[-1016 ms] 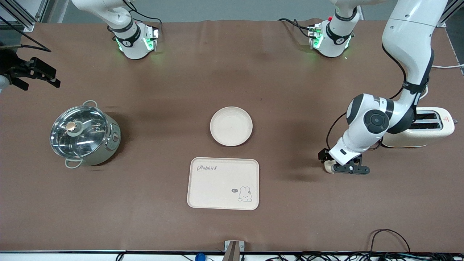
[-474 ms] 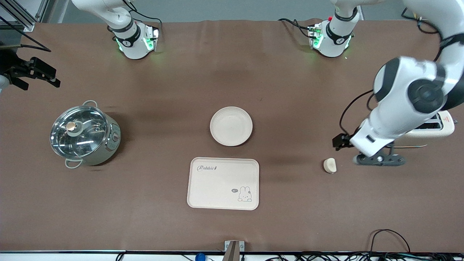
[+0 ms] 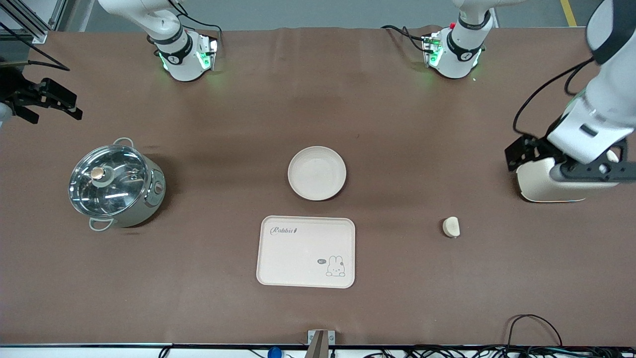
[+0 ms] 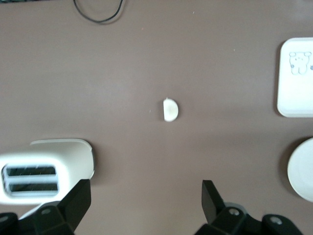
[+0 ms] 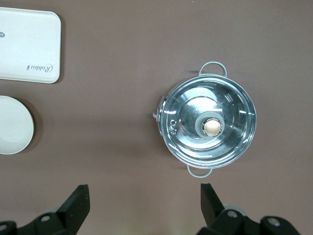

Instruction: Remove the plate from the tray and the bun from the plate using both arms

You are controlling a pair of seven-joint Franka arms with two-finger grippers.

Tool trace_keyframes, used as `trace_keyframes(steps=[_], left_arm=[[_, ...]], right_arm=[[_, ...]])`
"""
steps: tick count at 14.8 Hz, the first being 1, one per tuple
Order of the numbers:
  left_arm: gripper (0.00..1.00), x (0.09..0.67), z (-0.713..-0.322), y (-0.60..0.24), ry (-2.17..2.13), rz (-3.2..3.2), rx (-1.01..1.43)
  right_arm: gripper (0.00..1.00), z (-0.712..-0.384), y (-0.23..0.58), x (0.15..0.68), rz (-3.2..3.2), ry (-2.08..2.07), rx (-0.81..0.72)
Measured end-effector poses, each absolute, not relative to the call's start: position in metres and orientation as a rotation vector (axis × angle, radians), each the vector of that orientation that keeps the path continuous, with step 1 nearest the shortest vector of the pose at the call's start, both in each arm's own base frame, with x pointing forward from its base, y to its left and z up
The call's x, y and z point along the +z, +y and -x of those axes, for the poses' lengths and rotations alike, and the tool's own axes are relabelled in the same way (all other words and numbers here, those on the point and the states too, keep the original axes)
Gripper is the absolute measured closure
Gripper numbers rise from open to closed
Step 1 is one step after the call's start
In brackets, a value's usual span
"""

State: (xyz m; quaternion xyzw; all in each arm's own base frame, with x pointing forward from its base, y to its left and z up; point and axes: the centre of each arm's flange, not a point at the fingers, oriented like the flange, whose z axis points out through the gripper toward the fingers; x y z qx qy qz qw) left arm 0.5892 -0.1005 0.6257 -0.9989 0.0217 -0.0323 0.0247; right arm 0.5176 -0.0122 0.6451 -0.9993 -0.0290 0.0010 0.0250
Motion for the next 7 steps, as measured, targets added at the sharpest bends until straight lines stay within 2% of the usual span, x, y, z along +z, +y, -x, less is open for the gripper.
trace_keyframes(steps=[3, 7], left_arm=[[0.00, 0.654, -0.564, -0.070, -0.019, 3.122, -0.117], [0.00, 0.640, -0.546, -0.054, -0.037, 3.130, -0.157]], right_arm=[[0.00, -0.518, -0.012, 0.645, 3.090, -0.090, 0.002], [0.00, -0.518, -0.012, 0.645, 3.090, -0.090, 0.002]])
